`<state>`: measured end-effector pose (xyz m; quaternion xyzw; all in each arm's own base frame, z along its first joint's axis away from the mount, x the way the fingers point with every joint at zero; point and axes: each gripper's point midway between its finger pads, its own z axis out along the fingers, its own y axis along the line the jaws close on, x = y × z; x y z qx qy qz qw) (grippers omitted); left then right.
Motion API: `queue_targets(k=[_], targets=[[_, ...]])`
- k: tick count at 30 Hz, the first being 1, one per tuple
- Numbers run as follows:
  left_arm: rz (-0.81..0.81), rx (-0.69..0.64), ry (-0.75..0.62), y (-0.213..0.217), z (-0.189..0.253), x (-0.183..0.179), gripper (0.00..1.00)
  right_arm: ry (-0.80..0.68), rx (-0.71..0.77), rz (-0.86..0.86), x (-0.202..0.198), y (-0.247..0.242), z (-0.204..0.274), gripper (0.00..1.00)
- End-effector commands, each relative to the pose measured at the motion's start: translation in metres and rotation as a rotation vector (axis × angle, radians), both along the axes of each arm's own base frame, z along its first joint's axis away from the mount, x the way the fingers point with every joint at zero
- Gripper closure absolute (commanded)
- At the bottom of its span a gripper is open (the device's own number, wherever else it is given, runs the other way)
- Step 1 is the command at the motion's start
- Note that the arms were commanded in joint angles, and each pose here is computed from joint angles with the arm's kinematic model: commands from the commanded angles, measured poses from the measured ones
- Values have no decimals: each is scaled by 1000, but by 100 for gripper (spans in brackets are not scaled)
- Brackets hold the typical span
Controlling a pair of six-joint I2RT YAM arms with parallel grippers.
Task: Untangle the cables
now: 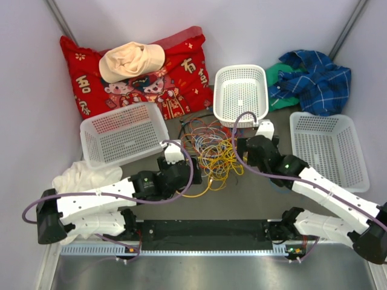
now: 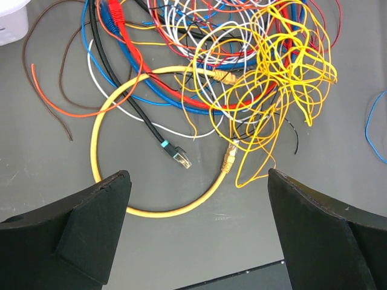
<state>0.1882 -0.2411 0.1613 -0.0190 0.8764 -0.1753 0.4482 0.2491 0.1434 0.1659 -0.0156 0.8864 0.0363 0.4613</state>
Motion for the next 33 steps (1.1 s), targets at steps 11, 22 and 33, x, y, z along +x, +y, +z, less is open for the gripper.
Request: queue_targets(k=[11,22,33], targets=[[52,-31,84,9,-16,-7,1,10,125,155,40,68,10,23],[64,-85,146,29,-34,-26,1,210,39,-2,60,45,-83,37],[81,-82,125,34,-26,-23,1,185,88,-3,67,46,-59,100]])
